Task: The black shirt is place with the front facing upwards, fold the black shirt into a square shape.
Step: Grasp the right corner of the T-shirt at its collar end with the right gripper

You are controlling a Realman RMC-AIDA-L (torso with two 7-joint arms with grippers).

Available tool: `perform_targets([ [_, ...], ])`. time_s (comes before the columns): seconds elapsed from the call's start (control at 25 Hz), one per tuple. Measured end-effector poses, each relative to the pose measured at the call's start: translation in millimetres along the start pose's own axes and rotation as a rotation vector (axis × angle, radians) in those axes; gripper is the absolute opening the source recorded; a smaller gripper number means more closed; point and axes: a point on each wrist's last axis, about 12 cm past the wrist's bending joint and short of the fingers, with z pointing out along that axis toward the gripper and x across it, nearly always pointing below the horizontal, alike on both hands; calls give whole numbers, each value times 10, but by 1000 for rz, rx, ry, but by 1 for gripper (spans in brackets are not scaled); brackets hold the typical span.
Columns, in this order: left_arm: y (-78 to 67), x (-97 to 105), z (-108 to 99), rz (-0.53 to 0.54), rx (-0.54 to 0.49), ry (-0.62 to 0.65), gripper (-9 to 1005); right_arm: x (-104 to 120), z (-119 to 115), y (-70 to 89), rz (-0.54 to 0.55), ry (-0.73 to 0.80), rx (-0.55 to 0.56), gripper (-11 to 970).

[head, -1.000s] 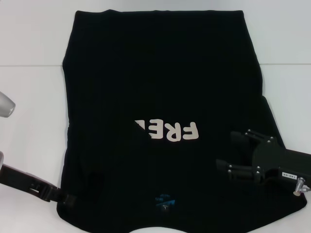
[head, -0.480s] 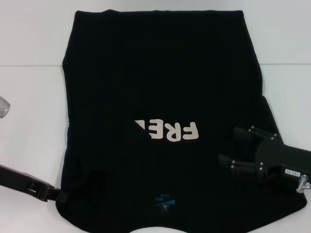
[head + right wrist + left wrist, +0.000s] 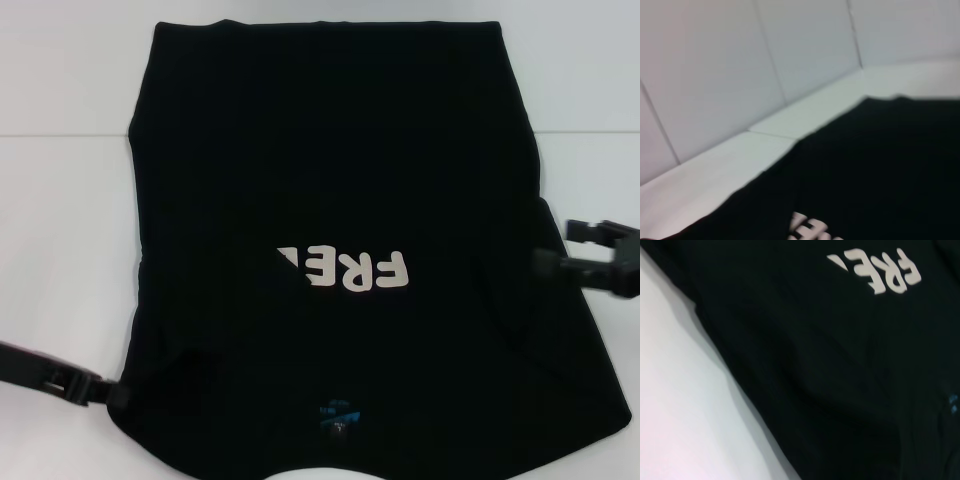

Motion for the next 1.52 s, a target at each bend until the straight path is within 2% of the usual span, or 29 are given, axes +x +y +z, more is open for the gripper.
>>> perform_targets([
  [0.24, 26, 12, -113, -20, 44, -79, 30, -460, -283, -202, 189, 223, 47, 946],
  [0.36, 32, 29, -155, -23, 62, -103, 31, -663, -334, -233, 274, 390, 93, 947],
  [0.48, 42, 49, -165, -30, 64, -110, 31, -769, -341, -227, 338, 552, 170, 946],
  [0.68, 46, 37, -148, -31, 63, -107, 31, -780, -273, -167, 358, 775, 218, 945],
  [0.92, 46, 7, -139, -25, 62, -101, 31, -736, -149, -99, 313, 892, 209, 944],
  [1.2, 67, 22, -135, -35, 55, -116, 30, -641, 73, -1, 299, 928, 159, 942],
  [1.52, 78, 51, -102, -41, 72, -108, 30, -519, 142, -3, 344, 932, 157, 941],
])
